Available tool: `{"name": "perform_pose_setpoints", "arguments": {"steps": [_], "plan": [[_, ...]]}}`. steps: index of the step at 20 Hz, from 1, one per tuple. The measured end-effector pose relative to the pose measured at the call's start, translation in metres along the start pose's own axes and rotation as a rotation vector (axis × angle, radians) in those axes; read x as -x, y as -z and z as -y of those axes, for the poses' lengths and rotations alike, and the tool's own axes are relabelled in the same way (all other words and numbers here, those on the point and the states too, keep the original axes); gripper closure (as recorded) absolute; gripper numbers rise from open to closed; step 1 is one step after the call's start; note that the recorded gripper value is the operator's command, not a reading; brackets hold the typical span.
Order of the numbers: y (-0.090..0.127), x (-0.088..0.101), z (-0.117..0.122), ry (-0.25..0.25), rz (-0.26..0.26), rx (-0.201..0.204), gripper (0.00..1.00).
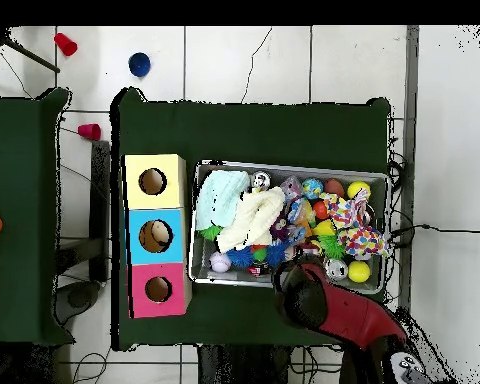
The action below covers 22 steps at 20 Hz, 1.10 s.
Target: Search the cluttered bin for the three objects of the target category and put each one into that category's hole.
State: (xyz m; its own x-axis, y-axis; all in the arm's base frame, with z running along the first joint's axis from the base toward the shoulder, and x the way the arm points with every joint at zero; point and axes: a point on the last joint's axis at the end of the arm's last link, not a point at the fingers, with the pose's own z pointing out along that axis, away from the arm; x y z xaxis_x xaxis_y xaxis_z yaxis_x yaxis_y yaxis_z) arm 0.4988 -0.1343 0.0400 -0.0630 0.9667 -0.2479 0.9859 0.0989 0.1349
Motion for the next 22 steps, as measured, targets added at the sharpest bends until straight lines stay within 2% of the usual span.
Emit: {"name": "perform_pose_setpoints", "arguments": {"steps": [2, 3, 6, 9, 11, 16, 19, 22], "plan": [[0.000, 0.001, 0.001, -0.006, -0.009, -0.010, 0.00], [0.001, 0.004, 0.003, -0.020, -0.032, -0.043, 0.00], [0.003, 0.008, 0.009, -0.036, -0.059, -0.090, 0.00], [0.004, 0.012, 0.022, -0.054, -0.093, -0.169, 0.00], [0.002, 0.010, 0.027, -0.055, -0.107, -0.197, 0.00], [-0.008, 0.003, 0.035, -0.041, -0.120, -0.221, 0.00], [-0.021, -0.004, 0.044, -0.034, -0.136, -0.247, 0.00], [-0.024, -0.002, 0.038, -0.030, -0.126, -0.238, 0.00]]}}
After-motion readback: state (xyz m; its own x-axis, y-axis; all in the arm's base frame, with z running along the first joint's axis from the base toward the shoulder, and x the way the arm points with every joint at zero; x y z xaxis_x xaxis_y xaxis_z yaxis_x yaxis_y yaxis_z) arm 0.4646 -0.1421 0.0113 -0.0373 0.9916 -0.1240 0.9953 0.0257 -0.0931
